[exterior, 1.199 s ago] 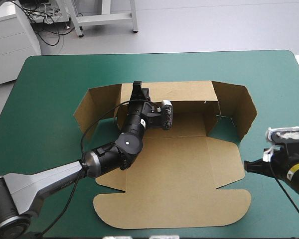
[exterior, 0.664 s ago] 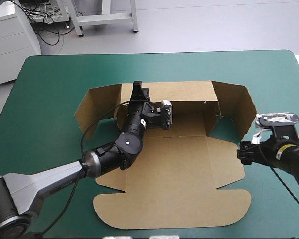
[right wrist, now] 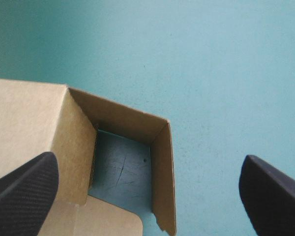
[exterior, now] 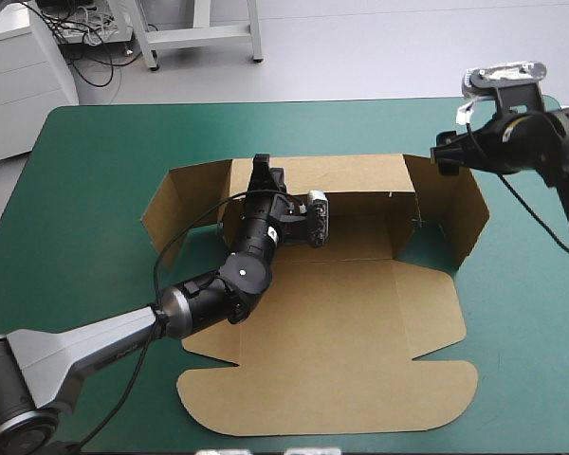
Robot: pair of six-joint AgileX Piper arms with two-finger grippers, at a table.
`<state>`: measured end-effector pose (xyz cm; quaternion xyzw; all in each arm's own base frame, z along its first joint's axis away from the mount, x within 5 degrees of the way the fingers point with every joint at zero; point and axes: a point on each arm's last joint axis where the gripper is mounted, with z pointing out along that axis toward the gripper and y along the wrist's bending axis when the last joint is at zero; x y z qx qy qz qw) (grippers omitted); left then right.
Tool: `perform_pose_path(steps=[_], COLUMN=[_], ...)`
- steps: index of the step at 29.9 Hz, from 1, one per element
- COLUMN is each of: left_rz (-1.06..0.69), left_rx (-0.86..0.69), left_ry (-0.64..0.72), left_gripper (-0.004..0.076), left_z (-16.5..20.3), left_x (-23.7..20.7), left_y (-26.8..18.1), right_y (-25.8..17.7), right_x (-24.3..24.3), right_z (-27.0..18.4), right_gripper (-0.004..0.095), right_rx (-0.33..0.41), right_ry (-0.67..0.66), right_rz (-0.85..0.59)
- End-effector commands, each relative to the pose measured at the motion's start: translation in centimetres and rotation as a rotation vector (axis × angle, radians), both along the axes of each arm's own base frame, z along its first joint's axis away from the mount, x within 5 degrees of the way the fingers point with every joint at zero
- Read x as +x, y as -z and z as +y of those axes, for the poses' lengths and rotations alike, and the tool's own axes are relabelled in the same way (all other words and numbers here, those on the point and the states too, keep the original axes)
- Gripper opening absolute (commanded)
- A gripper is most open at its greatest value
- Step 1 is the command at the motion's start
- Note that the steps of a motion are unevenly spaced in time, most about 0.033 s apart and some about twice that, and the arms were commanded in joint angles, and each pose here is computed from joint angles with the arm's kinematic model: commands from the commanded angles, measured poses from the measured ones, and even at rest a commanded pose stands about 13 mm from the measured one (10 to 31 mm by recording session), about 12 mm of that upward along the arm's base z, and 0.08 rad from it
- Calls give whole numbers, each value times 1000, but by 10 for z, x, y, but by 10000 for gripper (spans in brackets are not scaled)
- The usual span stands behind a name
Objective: Fold the box
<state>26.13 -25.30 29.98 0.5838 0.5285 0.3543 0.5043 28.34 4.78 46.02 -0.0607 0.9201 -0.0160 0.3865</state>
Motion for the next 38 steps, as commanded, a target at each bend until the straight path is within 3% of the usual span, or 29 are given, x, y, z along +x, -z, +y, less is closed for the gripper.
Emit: perform_pose_path(steps=[1, 8, 11, 19, 38], left_rz=[-117, -116, -118, -115, -139], left_rx=[-12, -13, -8, -26, -21], left_ry=[13, 15, 16, 8, -44], left_gripper=[-32, -32, -32, -32, -32], left_z=[3, 3, 3, 3, 8], left_x=[-3, -3, -3, -3, -2], left_y=[-28, -28, -28, -28, -30], right_y=[-16, 9, 30, 65, 105], right_x=[21, 82, 103, 128, 115], right_z=[-12, -40, -50, -54, -53], right_gripper=[901, 896, 896, 896, 896], right_rx=[-2, 178, 208, 221, 198], right_ry=[6, 5, 13, 16, -11], right_rz=[-50, 41, 104, 192, 345])
